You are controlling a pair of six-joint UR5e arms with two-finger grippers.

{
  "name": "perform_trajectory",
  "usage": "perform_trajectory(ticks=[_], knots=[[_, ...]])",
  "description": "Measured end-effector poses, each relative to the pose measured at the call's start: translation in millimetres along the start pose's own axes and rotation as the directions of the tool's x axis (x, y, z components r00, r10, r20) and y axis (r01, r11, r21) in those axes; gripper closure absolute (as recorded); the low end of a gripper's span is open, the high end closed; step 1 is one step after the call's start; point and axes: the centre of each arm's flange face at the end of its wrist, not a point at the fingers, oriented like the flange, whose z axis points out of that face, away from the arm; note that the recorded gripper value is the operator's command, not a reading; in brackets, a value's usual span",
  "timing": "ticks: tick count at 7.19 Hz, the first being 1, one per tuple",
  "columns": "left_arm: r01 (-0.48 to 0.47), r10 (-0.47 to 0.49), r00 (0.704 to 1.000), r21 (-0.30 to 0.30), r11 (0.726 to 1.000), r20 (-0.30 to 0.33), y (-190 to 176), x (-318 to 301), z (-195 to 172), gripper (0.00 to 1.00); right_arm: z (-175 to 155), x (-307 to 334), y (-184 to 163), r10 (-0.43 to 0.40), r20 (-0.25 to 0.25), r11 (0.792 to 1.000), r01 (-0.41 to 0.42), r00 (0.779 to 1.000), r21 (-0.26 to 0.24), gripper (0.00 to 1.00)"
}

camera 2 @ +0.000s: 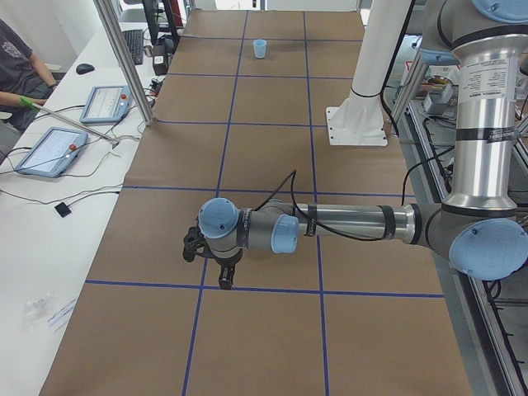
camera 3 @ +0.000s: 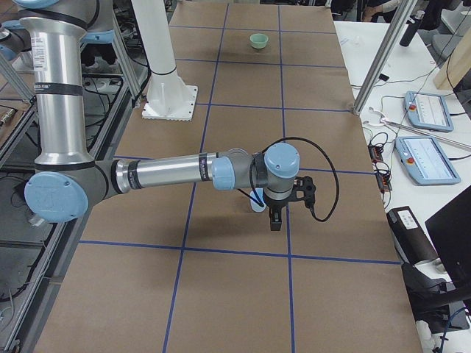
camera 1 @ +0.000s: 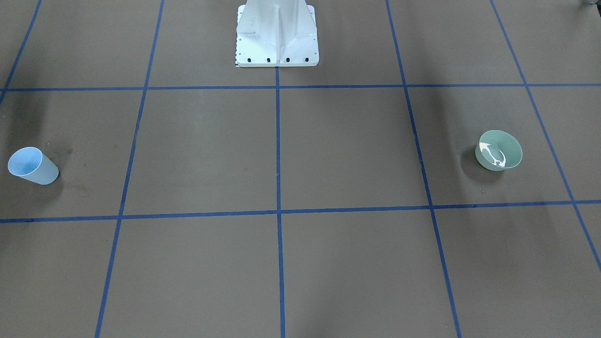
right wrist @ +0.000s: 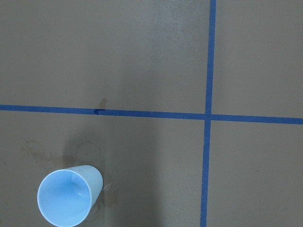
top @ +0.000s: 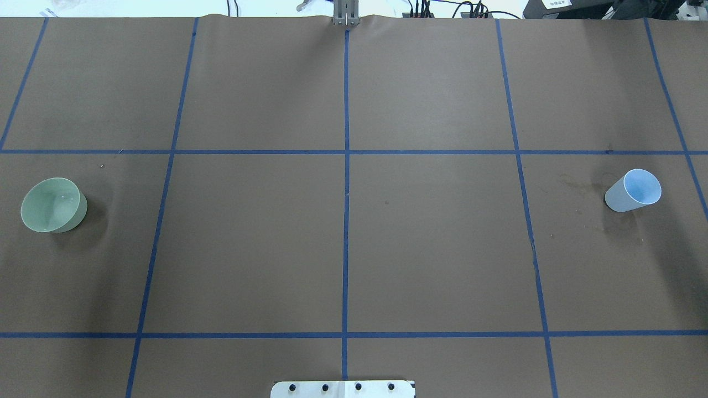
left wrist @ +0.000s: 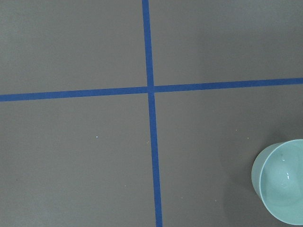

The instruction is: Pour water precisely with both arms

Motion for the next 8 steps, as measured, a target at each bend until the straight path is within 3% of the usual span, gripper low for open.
perform_trajectory(ticks=[8], knots=[[0.016,-0.016,1.0,0.03,0.999,0.003,-26,22,-11,0.0,3,-6,-6,-0.017,-0.01,1.0,0.017,1.0,0.003,0.01]])
